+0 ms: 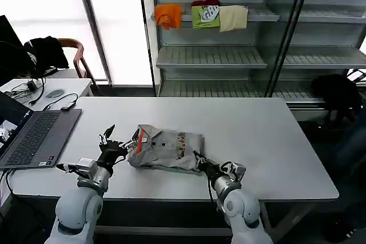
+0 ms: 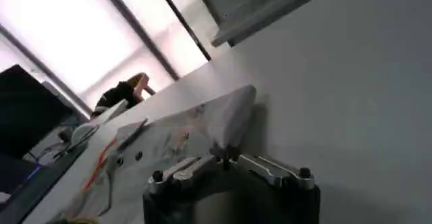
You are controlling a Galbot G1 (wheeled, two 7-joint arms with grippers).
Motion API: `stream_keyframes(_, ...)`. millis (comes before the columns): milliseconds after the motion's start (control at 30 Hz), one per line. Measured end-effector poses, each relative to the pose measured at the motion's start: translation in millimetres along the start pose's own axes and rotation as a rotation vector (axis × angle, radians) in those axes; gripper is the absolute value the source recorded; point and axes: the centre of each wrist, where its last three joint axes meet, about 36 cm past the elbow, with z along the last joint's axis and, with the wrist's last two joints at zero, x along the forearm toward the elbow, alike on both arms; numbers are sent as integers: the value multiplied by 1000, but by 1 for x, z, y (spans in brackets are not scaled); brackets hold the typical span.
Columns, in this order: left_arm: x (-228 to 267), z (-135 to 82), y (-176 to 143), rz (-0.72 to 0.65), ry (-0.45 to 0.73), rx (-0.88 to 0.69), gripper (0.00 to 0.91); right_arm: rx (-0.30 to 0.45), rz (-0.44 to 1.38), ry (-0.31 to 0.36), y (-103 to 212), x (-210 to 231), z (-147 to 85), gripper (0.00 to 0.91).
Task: Fold and organize the clothes.
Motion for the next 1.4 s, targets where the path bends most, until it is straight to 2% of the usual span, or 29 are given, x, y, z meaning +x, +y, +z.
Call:
stream_keyframes(300, 4, 2, -3, -1, 4, 12, 907, -14, 8, -89, 2, 13, -30, 0)
stream_keyframes(467, 6, 2, -5, 1, 7, 16, 907, -14, 28, -118, -1, 19, -39, 0)
stream_keyframes(767, 9, 5, -7, -3, 26, 24, 907, 80, 99, -135, -29, 35, -60, 0)
stream_keyframes(800, 9, 5, -7, -3, 28, 25, 907, 91, 103, -135, -31, 36, -62, 81)
stream_keyframes(833, 9, 6, -7, -2, 30, 27, 907, 105, 108, -135, -32, 37, -64, 222)
stream_keyframes(867, 10, 6, -8, -2, 32, 28, 907, 116, 112, -133, -34, 37, -66, 907)
stream_keyframes(1200, 17, 6, -7, -7, 36, 33, 907, 237, 191, -131, -52, 40, -77, 907)
stream_keyframes(1400, 20, 4, -4, -12, 28, 35, 907, 382, 294, -117, -60, 58, -72, 907)
